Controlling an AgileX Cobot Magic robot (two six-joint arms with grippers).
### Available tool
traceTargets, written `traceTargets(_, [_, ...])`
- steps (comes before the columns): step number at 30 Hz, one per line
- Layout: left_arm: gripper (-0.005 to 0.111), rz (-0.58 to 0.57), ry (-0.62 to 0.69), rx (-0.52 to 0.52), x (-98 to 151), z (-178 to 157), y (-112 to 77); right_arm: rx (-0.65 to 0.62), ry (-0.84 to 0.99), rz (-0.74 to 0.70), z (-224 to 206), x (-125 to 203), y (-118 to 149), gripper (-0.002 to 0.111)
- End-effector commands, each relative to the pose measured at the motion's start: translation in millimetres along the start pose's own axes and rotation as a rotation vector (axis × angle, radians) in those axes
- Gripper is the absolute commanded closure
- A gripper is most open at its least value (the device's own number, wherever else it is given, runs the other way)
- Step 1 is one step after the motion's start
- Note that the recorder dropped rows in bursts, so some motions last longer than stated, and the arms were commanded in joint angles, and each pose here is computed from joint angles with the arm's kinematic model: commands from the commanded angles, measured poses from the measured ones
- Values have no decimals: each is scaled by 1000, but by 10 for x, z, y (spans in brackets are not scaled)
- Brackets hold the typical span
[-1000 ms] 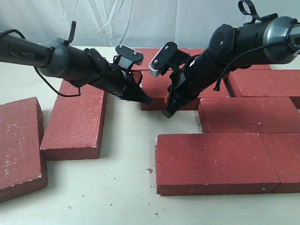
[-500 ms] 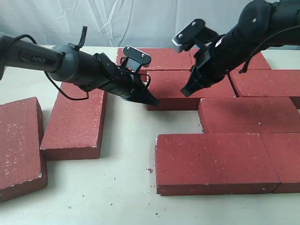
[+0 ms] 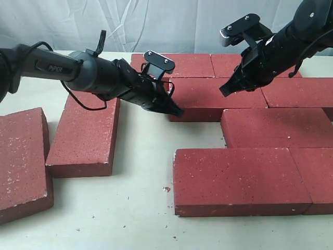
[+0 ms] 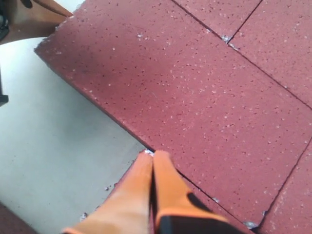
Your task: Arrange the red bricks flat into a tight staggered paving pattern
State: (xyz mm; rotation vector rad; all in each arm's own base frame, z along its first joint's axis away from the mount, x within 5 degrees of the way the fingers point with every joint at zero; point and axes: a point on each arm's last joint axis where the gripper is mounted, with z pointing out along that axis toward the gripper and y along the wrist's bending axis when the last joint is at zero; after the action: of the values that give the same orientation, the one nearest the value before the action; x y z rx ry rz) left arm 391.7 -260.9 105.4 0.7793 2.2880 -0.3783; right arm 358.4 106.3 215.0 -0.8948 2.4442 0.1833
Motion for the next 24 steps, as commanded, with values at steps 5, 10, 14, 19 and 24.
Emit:
traceTargets(5, [107, 32, 41, 74, 14, 62, -177, 0, -4, 10, -30, 9, -4, 109])
traceTargets(10, [107, 37, 76, 96, 27, 7, -41, 0, -7, 13, -30, 6, -4, 109])
traceTargets(14, [107, -3, 86, 109, -14, -110, 144, 1, -8, 12, -30, 5, -5, 109])
traceTargets(19, [107, -12, 82, 83, -61, -262, 418, 1, -20, 24, -30, -6, -5, 109])
traceTargets(24, [107, -39, 60, 48, -210, -626, 709, -4, -42, 49, -31, -25, -1, 109])
